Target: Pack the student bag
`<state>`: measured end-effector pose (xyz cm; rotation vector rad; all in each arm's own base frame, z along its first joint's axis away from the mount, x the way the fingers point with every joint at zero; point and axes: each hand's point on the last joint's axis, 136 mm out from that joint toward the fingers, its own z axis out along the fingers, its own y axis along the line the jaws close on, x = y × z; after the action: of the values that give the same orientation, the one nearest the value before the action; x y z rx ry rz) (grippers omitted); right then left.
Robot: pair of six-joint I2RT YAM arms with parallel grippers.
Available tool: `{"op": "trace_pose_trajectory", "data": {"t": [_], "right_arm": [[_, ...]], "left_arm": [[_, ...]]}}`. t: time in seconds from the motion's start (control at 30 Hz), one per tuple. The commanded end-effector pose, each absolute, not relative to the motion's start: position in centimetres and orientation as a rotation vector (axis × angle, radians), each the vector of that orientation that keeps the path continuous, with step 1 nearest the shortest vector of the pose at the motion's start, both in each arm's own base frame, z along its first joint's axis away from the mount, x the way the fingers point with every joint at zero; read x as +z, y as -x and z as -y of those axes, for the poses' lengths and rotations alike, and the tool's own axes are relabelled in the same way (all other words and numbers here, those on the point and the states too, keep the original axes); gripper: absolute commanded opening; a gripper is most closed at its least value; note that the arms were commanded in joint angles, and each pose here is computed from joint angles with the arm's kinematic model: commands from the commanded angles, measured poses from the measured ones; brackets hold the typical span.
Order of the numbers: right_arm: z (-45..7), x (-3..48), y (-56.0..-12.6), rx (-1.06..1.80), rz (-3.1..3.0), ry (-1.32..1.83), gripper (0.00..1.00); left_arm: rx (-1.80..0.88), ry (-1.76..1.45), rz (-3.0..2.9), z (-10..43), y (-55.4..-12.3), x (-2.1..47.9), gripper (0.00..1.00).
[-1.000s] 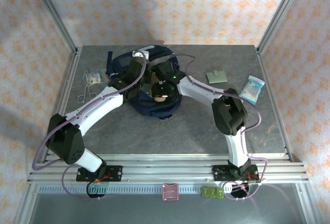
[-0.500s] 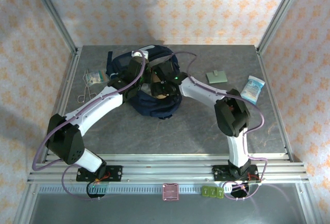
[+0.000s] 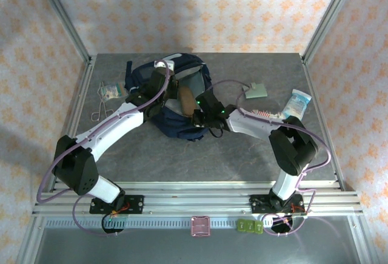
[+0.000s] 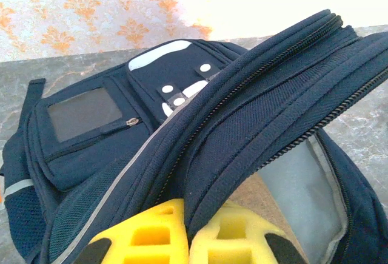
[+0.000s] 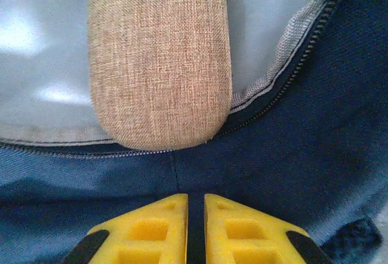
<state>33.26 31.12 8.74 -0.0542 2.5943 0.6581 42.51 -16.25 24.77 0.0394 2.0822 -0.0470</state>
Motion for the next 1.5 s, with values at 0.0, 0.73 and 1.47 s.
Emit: {"op": "trace_pose_trajectory", "data": {"t": [0.0, 0.73, 1.47], "right_arm": [[-32.7, 9.1, -35.4, 0.784, -2.506, -0.051, 0.14], [-31.1, 11.2, -42.7, 0.918, -2.278, -0.324, 0.25], [-37.3, 12.9, -49.6, 1.165, -2.127, -0.260, 0.25]], "left_arm": [[-0.194, 0.049, -1.883, 16.6, -42.5, 31.7, 0.00], [-0.281, 0.038, -1.942, 18.2, -41.4, 28.9, 0.00], [-0.364, 0.014, -1.947, 20.4, -40.5, 29.1, 0.00]]}}
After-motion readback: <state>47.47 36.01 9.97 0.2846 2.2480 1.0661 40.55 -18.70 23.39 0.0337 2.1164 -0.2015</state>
